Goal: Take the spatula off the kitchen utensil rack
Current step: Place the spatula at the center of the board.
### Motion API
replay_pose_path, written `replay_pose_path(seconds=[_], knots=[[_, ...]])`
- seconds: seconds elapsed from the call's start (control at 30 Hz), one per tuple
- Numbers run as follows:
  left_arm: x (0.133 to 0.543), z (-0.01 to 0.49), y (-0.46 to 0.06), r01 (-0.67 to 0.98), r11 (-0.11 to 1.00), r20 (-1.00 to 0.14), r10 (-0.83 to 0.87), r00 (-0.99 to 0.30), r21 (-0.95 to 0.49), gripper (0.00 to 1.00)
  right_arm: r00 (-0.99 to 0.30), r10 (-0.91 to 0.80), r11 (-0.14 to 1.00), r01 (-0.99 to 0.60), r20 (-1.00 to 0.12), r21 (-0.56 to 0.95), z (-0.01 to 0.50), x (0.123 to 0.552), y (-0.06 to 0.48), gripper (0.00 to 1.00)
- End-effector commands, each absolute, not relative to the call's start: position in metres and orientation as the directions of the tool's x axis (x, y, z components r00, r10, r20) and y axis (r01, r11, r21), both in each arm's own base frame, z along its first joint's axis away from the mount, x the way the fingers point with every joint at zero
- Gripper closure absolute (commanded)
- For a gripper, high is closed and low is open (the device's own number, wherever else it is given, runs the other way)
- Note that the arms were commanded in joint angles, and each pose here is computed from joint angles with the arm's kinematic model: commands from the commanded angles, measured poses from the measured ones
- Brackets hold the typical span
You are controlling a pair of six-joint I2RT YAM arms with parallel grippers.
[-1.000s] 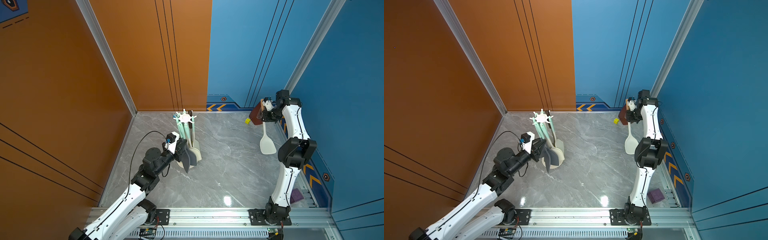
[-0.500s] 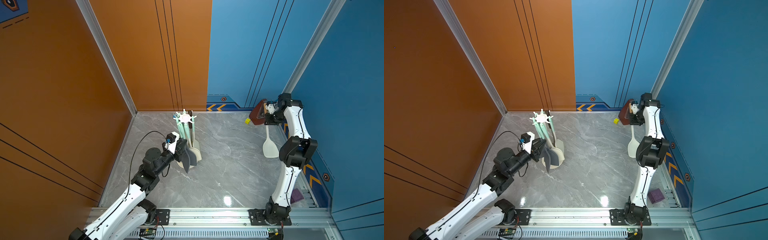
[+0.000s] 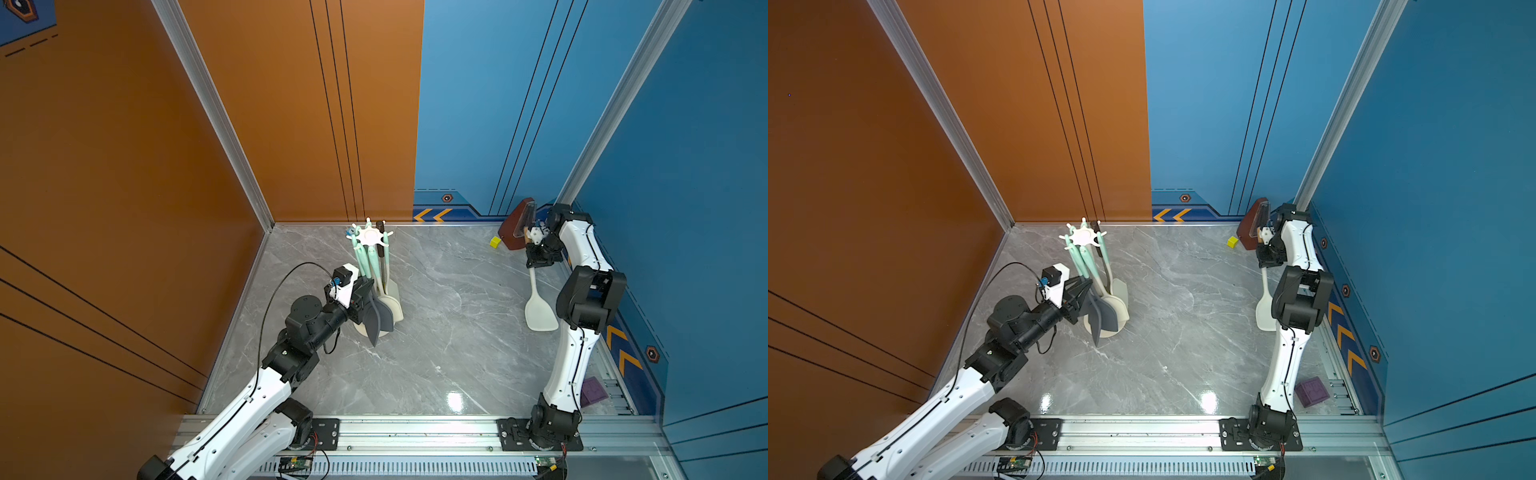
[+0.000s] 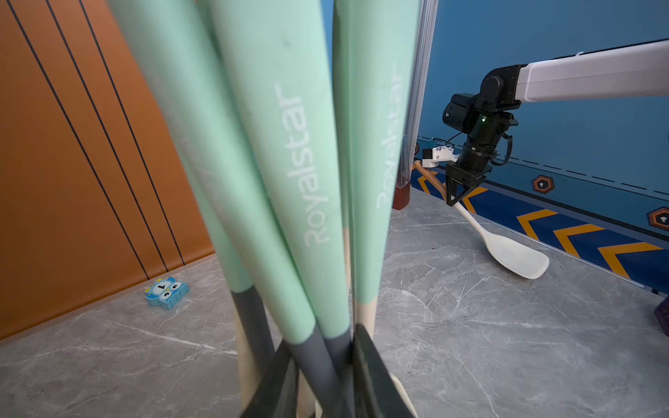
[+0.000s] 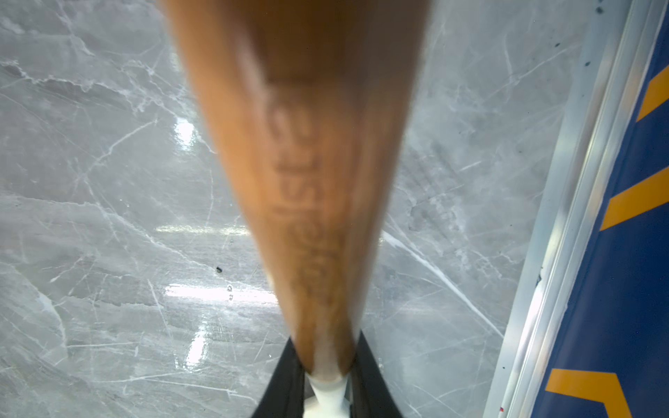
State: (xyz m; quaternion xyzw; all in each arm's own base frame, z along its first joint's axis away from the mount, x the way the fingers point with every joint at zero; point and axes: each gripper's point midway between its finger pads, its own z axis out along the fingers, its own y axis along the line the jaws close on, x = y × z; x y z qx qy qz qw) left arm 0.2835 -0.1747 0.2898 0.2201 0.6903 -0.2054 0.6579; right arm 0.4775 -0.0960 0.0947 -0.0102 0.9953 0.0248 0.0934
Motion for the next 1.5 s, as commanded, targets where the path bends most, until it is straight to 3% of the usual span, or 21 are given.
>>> replay_pose_path(seconds=[0.0, 0.6, 1.47], knots=[[0.284, 0.254, -0.174, 0.571, 0.820, -0.986, 0.114, -0.120, 0.025, 0.73, -0.984, 0.023, 1.000, 0.019, -0.176, 0.023, 0.084, 0.476, -0.107, 1.00], [0.280, 0.254, -0.173, 0.569, 0.822, -0.987, 0.112, -0.113, 0.028, 0.73, -0.981, 0.100, 0.995, 0.096, -0.168, 0.035, 0.033, 0.477, -0.113, 1.00], [0.281, 0.254, -0.175, 0.573, 0.819, -0.987, 0.115, -0.113, 0.030, 0.73, -0.987, 0.110, 0.993, 0.114, -0.114, -0.029, 0.012, 0.462, -0.113, 1.00]])
